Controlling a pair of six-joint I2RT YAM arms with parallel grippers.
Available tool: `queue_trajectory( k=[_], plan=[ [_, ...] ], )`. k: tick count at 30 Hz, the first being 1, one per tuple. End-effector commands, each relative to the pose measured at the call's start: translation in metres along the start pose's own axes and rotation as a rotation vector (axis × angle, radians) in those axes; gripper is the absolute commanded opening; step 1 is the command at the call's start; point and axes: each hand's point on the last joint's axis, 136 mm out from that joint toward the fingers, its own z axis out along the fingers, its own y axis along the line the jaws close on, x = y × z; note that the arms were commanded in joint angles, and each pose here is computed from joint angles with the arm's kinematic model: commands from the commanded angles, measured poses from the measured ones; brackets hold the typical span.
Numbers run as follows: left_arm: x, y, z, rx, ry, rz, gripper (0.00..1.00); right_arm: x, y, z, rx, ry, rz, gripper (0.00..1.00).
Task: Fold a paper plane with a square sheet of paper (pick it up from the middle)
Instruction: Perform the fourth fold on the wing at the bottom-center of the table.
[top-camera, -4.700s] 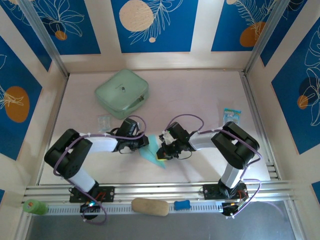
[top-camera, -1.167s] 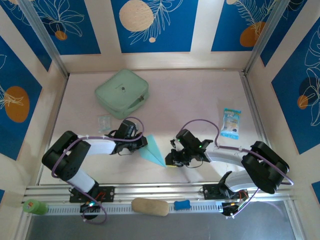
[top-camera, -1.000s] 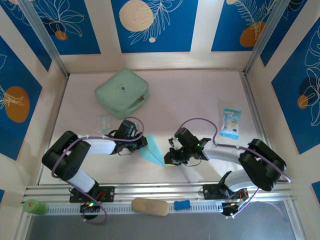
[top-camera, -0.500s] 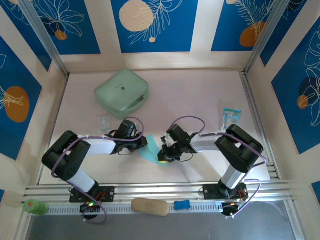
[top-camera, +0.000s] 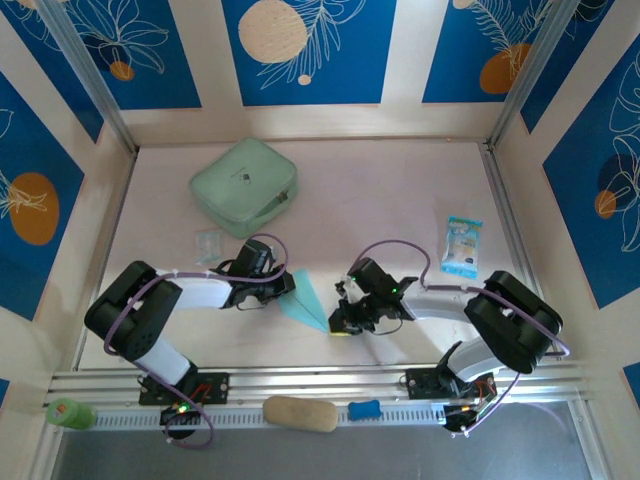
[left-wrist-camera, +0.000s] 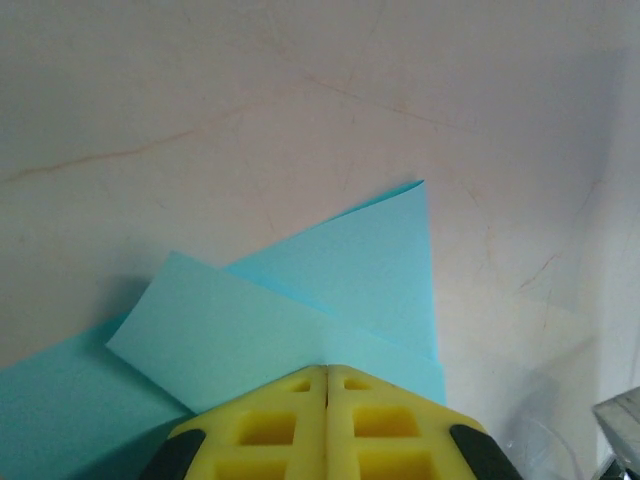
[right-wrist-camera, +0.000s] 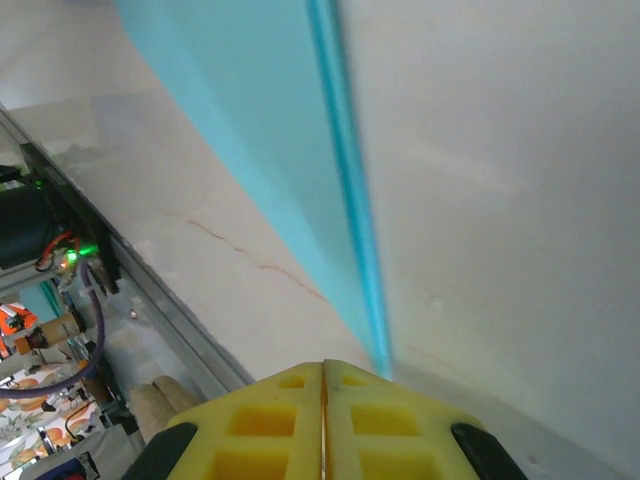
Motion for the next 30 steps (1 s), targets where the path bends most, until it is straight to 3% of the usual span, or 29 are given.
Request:
queue_trajectory(
  k=[1, 8, 16, 20, 30],
  plan=[
    [0.009, 0.029, 0.002, -0.101, 0.027, -0.052, 0.04, -0.013, 0.013, -0.004, -0.002, -0.009, -0.032, 0.08],
    [0.006, 0.02, 0.001, -0.068, 0.025, -0.049, 0.05, -0.03, 0.008, 0.017, 0.016, 0.022, -0.007, 0.08],
    [-0.014, -0.033, -0.01, 0.037, -0.009, 0.017, 0.1, -0.008, -0.033, 0.028, 0.099, 0.071, 0.086, 0.02],
    [-0.012, -0.052, -0.02, 0.049, -0.02, 0.074, 0.18, -0.006, -0.038, 0.028, 0.113, 0.071, 0.099, 0.01],
    [0.043, -0.05, 0.01, 0.102, 0.074, 0.057, 0.04, -0.009, -0.04, 0.026, 0.124, 0.051, 0.104, 0.01]
  ],
)
